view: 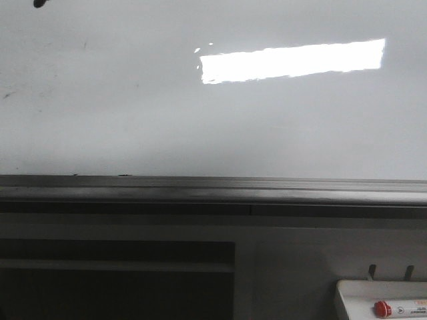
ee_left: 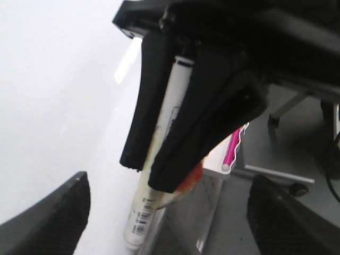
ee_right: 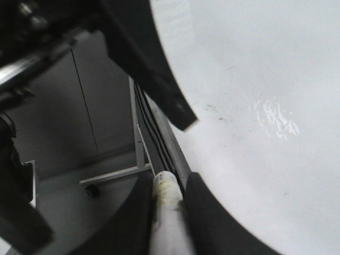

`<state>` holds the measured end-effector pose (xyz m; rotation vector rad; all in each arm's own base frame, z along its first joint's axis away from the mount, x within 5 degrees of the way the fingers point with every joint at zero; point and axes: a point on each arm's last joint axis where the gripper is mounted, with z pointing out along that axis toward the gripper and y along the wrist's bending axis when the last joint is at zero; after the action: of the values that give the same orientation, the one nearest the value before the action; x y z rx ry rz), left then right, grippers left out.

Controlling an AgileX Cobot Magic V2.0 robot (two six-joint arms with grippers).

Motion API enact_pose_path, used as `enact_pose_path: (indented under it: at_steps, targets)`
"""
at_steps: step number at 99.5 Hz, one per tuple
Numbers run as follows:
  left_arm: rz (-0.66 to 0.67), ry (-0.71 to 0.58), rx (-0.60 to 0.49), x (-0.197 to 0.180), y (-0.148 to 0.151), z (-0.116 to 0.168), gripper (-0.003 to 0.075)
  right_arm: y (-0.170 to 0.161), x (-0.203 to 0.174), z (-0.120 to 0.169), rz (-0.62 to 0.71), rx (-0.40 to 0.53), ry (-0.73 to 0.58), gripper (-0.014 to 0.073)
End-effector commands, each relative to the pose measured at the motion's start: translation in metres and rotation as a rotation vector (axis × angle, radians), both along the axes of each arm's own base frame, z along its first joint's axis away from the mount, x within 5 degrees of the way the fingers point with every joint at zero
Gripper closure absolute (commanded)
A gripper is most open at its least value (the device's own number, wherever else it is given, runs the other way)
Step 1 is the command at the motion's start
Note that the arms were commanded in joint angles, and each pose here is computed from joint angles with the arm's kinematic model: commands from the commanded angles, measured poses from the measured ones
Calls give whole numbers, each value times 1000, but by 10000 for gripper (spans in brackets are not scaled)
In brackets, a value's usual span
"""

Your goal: Write number 2 on whiteboard

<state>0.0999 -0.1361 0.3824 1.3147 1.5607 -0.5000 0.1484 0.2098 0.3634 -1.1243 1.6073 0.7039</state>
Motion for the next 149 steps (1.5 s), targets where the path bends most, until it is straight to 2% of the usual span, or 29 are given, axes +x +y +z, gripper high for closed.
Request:
enact_pose_path:
  at_steps: [1, 21, 26, 37, 53, 67, 84, 96, 111, 125, 136, 149]
  targets:
    - [48, -30, -145, -15, 17, 27, 197, 0, 7, 17, -58, 63, -81, 672]
    - [168, -132, -287, -55, 72, 47, 423, 13, 30, 0, -123, -23, -180, 672]
    - [191, -130, -310, -64, 84, 47, 506, 17, 38, -5, -153, -31, -202, 672]
    - [203, -142, -322, -83, 105, 44, 745, 25, 53, -16, -200, -60, -259, 672]
    - [216, -103, -366, -96, 118, 28, 741, 34, 76, -22, -215, -111, -288, 672]
    - [228, -40, -397, -100, 122, 13, 741, 31, 96, -16, -254, -127, -327, 672]
    - [223, -19, -389, -101, 121, 5, 741, 7, 123, -3, -343, -153, -394, 672]
    - [224, -21, -392, -100, 121, 4, 741, -16, 138, 10, -405, -159, -391, 672]
    - [226, -23, -391, -100, 121, 4, 741, -47, 133, 28, -430, -176, -367, 663]
    - [226, -23, -391, -100, 121, 4, 741, -65, 114, 31, -351, -247, -265, 662]
    - [226, -23, -391, -100, 121, 4, 741, -66, 101, 19, -294, -286, -186, 655]
    - [226, -23, -391, -100, 121, 4, 741, -56, 96, -15, -257, -319, -114, 653]
